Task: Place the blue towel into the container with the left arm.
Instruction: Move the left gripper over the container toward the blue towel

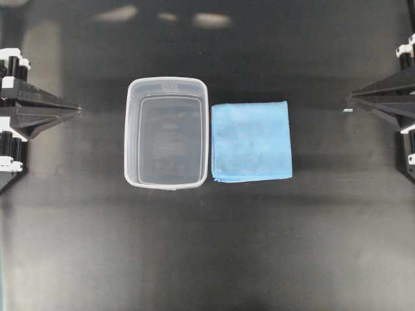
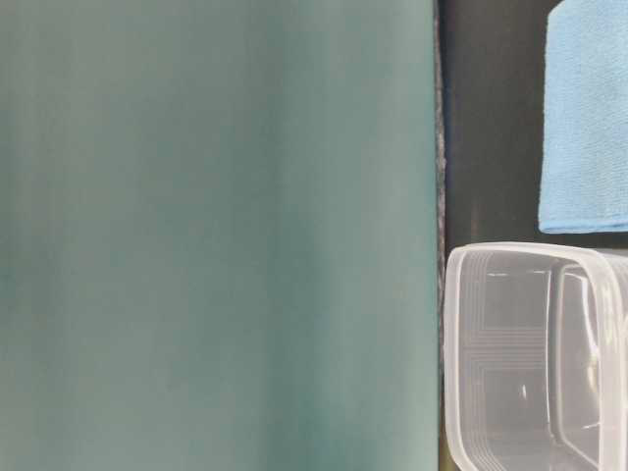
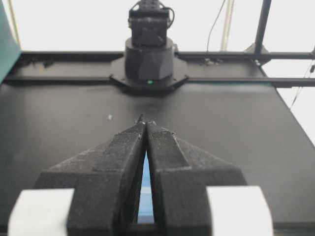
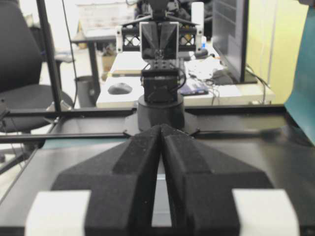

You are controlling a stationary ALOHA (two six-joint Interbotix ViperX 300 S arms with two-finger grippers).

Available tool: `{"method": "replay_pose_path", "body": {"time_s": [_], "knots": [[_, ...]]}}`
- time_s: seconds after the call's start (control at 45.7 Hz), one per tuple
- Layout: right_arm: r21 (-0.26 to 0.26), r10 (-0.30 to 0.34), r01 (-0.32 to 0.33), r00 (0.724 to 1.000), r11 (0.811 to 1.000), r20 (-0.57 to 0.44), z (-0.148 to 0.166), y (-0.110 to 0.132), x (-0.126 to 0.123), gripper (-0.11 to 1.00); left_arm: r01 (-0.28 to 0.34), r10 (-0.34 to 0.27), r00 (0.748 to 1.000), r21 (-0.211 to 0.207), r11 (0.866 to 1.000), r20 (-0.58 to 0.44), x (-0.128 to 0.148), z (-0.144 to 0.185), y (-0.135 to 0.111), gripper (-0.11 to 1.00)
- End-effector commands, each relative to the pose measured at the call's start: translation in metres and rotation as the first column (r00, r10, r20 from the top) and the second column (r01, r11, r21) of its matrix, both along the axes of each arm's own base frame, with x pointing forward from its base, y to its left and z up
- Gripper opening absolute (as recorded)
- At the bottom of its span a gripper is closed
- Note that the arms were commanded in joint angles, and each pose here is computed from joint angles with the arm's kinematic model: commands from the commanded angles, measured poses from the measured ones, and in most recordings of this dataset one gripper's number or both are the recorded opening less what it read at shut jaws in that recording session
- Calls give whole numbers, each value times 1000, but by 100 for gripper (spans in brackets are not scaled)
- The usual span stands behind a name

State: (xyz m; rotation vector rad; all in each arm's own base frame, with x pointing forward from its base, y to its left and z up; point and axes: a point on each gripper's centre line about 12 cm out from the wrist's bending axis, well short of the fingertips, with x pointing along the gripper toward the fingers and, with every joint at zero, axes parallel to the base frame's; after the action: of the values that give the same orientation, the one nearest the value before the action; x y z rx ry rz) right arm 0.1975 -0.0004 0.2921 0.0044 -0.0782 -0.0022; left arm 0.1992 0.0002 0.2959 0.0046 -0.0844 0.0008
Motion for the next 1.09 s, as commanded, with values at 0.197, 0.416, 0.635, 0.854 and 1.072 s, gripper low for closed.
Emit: {"method": "replay_pose_path", "body": {"time_s": [0.197, 0.416, 0.635, 0.854, 1.072], "knots": [[11, -8, 9, 999, 1000, -41, 0, -2, -1, 0, -15, 19, 990, 30, 999, -139, 37, 30, 4, 0], [19, -36, 40, 979, 999, -203, -18, -7, -5, 0, -17, 33, 942, 48, 999, -335, 76, 38, 7, 0], [87, -60, 85, 964, 993, -259, -26, -13, -10, 0, -12, 37, 878, 56, 998, -476, 120, 30, 9, 0], [105, -71, 98, 968, 990, -239, -29, -15, -19, 12, -8, 43, 837, 65, 998, -545, 157, 27, 11, 0], [107, -71, 97, 972, 990, -226, -28, -14, -26, 70, -19, 54, 774, 63, 998, -630, 186, 27, 17, 1]]}}
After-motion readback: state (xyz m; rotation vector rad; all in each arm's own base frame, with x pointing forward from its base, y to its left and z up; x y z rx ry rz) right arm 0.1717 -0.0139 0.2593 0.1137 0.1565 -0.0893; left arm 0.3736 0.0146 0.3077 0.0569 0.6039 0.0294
